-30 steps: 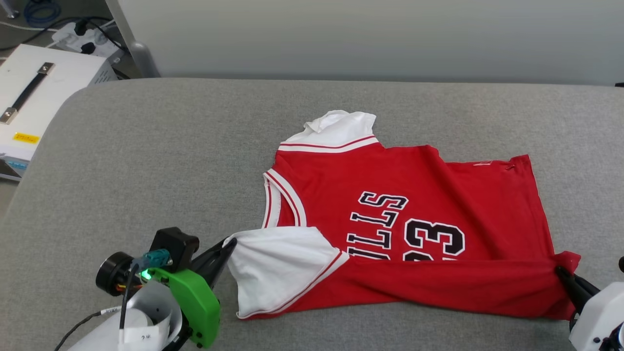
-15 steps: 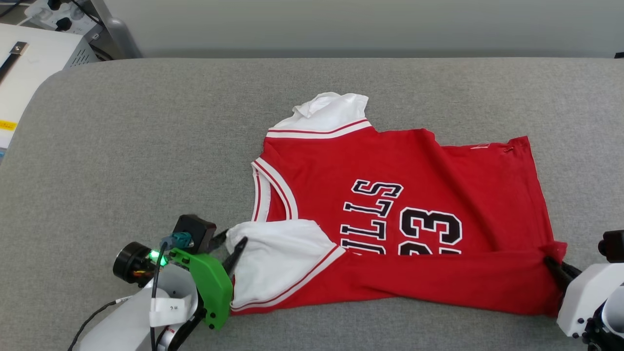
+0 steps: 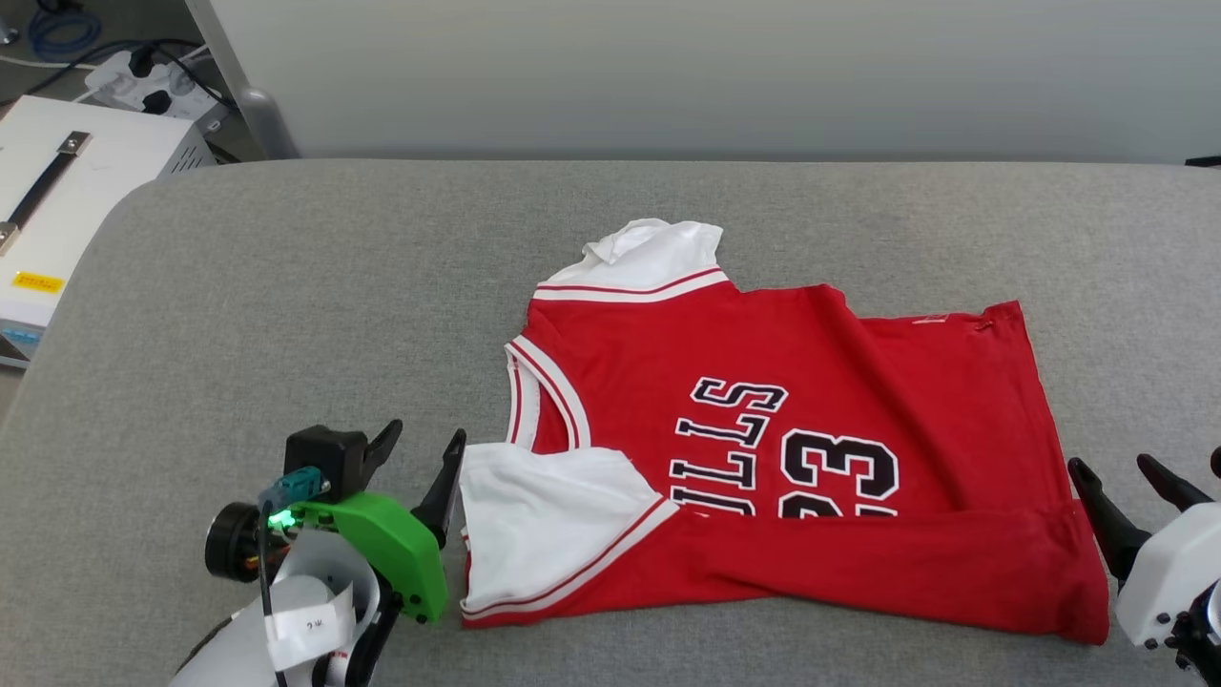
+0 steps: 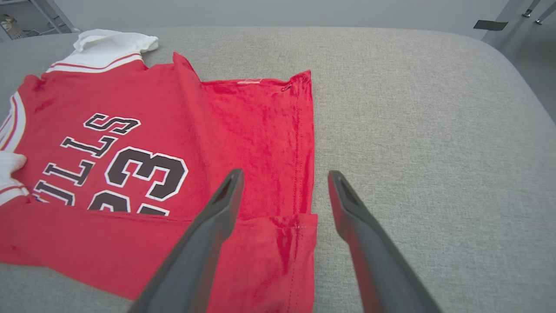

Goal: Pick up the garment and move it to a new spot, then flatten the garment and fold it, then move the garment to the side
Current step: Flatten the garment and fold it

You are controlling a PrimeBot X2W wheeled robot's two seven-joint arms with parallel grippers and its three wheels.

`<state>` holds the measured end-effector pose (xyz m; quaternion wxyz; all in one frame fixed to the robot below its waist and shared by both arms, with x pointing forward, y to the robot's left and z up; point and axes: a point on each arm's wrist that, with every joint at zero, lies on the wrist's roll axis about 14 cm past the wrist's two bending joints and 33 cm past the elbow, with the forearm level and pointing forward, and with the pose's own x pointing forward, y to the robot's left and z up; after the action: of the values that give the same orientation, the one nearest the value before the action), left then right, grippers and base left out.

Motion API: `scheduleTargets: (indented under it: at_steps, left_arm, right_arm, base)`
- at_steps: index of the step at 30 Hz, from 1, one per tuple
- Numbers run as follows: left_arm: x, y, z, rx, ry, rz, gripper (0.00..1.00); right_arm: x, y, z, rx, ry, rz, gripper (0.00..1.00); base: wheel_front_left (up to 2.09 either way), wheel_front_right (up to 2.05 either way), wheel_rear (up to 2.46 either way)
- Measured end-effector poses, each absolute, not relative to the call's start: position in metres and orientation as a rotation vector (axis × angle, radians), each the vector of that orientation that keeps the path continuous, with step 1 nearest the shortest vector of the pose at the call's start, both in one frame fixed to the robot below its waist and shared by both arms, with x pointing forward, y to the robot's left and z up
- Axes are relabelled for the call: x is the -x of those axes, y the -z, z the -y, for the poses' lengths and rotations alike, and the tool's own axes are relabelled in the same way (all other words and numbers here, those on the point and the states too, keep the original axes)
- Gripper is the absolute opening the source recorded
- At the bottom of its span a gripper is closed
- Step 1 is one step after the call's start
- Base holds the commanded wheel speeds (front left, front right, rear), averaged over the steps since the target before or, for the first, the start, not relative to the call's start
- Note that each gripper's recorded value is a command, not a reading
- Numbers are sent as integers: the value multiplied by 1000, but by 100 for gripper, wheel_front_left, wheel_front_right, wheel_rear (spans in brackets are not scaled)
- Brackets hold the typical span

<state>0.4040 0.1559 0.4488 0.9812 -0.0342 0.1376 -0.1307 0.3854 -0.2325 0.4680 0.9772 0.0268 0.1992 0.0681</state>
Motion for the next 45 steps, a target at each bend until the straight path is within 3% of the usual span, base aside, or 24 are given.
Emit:
scheduleTargets:
  at_steps: [6, 17, 37, 39, 40, 45]
  left_arm:
    - [-380, -452, -156, 160, 208, -273, 100]
    - [-315, -404, -130, 191, 304, -658, 100]
    - [-331, -360, -143, 122, 251, -822, 100]
    - [-331, -356, -141, 113, 266, -846, 38]
    - [-332, -355, -141, 112, 275, -853, 0]
    - [-333, -358, -134, 131, 299, -839, 0]
  right_arm:
    - [-363, -466, 235, -33, -120, -458, 100]
    - [-339, -451, 232, -83, -61, -592, 100]
    - [-339, -433, 241, -81, -18, -657, 100]
    - [-340, -433, 242, -81, -14, -654, 100]
    - [-340, -433, 243, -81, -12, -654, 100]
    - [-337, -430, 246, -74, -6, -668, 100]
  base:
    - [0, 0, 0]
    - [0, 0, 0]
    - [0, 0, 0]
    - [0, 0, 0]
    - [0, 0, 0]
    - [0, 0, 0]
